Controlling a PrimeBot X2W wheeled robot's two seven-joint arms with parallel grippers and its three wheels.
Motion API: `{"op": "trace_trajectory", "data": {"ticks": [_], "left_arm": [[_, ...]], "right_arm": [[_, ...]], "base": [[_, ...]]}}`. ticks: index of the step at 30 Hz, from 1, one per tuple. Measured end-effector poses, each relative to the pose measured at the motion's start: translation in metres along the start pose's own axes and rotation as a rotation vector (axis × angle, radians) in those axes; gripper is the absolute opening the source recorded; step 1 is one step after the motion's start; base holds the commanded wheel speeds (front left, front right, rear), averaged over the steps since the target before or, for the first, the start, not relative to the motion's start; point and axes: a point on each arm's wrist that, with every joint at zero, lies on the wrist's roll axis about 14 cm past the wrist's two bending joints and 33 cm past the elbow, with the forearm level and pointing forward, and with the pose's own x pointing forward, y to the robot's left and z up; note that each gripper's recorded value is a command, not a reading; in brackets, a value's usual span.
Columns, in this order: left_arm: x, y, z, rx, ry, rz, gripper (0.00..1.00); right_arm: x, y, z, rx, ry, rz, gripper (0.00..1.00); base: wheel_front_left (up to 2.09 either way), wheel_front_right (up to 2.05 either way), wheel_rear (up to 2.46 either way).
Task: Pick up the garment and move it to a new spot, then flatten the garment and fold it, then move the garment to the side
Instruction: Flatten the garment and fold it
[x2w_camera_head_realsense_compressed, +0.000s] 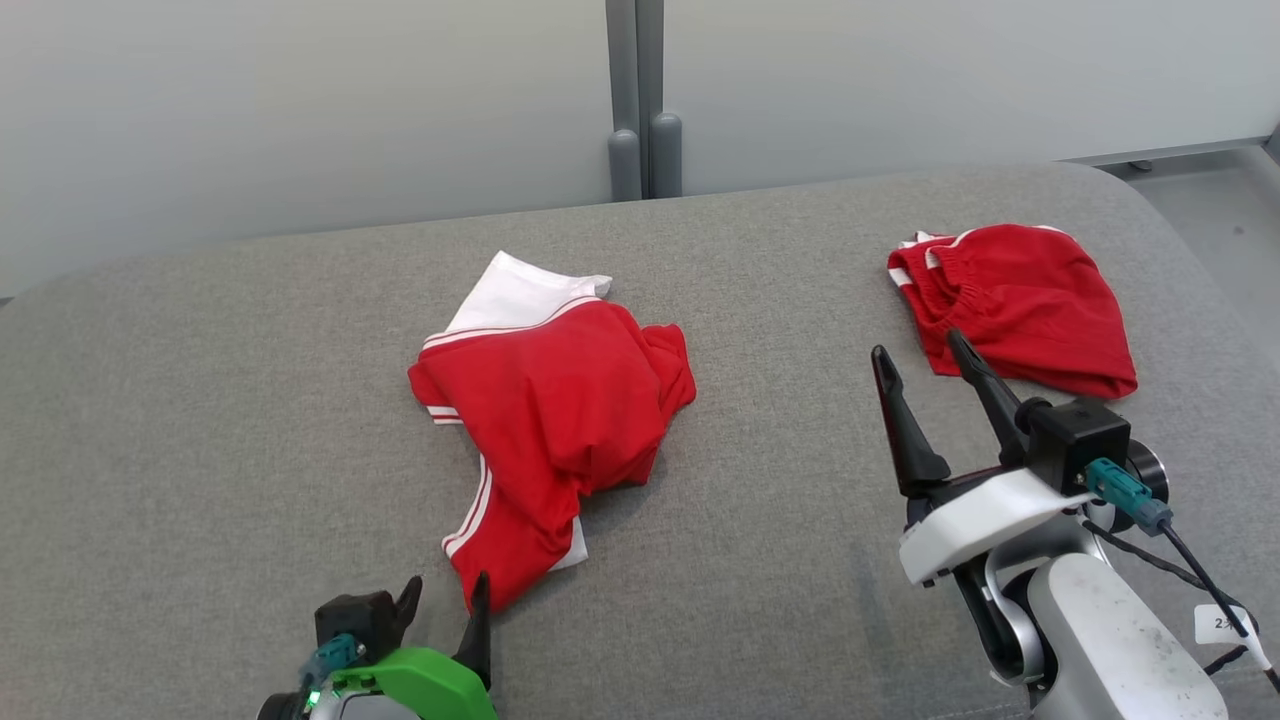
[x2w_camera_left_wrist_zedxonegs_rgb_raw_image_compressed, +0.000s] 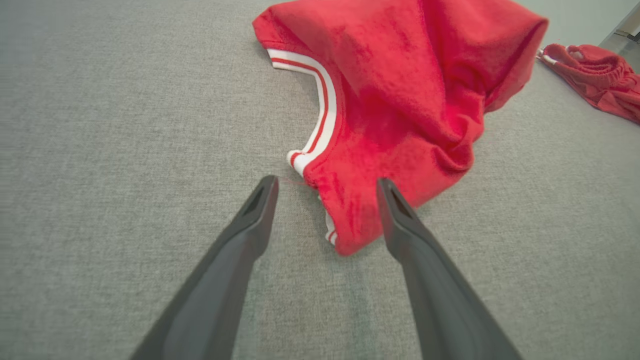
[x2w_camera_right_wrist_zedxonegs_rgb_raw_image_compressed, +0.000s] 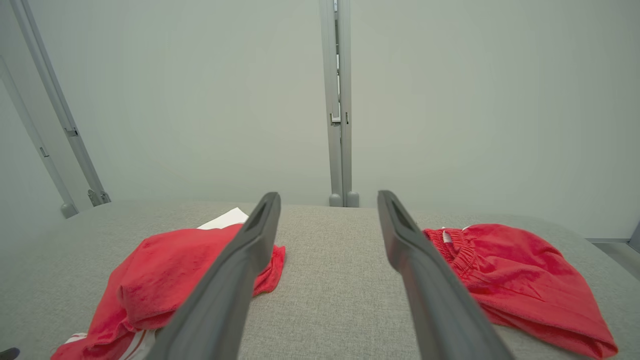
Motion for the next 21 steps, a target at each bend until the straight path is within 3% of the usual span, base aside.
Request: {"op": "trace_trajectory", "data": {"ticks": [6, 21], "left_arm": [[0.001, 0.014, -0.01, -0.063, 0.042, 0.057, 1.0], [0.005, -0.002, -0.029, -0.134, 0.138, 0.003, 1.0]], "right_arm": [[-0.002, -0.001, -0.004, 0.0, 0.016, -0.002, 1.0], [-0.008, -0.017, -0.008, -0.011, 0.033, -0.046, 1.0]], "base": [[0.0, 0.0, 0.0], [0.0, 0.0, 0.0]]}}
